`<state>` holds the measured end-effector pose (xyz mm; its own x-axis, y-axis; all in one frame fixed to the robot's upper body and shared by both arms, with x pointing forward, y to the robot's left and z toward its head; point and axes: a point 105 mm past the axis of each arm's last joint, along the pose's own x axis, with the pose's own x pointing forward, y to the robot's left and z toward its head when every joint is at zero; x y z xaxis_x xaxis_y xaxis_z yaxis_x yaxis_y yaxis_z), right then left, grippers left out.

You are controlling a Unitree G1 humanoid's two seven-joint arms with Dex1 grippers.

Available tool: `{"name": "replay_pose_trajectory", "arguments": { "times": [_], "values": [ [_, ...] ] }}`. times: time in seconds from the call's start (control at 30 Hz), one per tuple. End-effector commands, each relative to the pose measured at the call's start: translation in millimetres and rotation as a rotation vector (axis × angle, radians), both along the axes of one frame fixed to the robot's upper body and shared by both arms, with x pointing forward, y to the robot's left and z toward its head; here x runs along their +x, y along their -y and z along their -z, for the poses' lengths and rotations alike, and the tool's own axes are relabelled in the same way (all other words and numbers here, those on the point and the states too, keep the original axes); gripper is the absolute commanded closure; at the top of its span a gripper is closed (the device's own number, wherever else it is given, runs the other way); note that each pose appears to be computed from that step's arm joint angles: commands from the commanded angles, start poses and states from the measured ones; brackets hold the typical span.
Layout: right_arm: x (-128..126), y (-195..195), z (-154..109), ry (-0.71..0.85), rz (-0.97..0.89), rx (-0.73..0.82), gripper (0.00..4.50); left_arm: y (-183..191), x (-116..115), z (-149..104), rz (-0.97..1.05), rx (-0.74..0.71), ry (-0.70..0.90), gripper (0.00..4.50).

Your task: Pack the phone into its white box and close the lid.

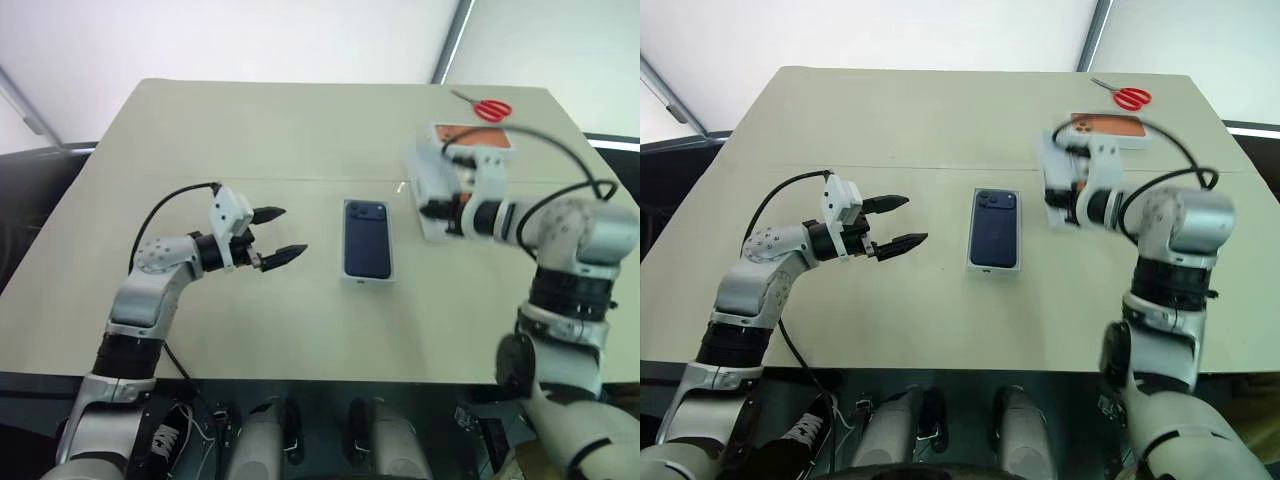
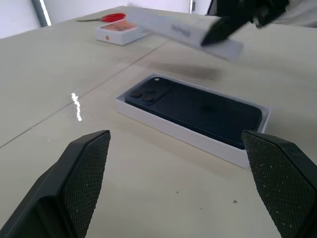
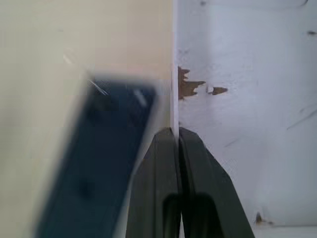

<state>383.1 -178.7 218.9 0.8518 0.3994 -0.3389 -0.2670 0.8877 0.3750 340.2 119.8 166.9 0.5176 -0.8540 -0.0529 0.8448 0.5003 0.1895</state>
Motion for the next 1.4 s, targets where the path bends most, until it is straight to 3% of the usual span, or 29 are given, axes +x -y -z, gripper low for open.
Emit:
{"name": "replay_pose_trajectory", "arguments": {
  "times": [0.03,0.13,0.23,0.43,0.53,0.73,0.87,1.27,1.4],
  "values": [
    [3.8,-10.7,-46.4,0.129,-0.013,0.272,4.45,-4.2,4.7,-11.5,-0.025,-0.033,0.013,0.00],
    [-2.6,-41.1,-48.7,0.088,-0.139,0.528,4.45,-8.5,12.1,-17.0,-0.067,-0.080,-0.015,0.00],
    [-24.1,-74.8,-22.6,0.075,-0.305,0.519,4.45,-12.4,22.8,-26.3,-0.134,-0.165,-0.040,0.00],
    [-43.6,-114.5,-9.0,0.003,-0.447,0.802,4.45,-9.7,26.9,-28.9,-0.182,-0.215,-0.064,0.00],
    [-52.1,-124.9,1.5,-0.043,-0.470,0.818,4.50,-7.6,25.6,-27.8,-0.183,-0.213,-0.069,0.89],
    [-62.5,-139.2,9.3,-0.120,-0.513,0.884,4.50,-8.7,25.9,-26.2,-0.209,-0.207,-0.064,3.89],
    [-75.2,-150.4,33.1,-0.206,-0.520,0.844,4.50,-2.3,20.8,-20.6,-0.188,-0.194,-0.074,3.89],
    [-74.1,-144.5,48.0,-0.276,-0.415,0.863,4.50,6.2,18.0,-16.4,-0.160,-0.196,-0.098,3.89],
    [-66.8,-139.6,39.8,-0.242,-0.375,0.887,4.50,15.1,17.4,-1.2,-0.154,-0.175,-0.127,3.89]
  ]
}}
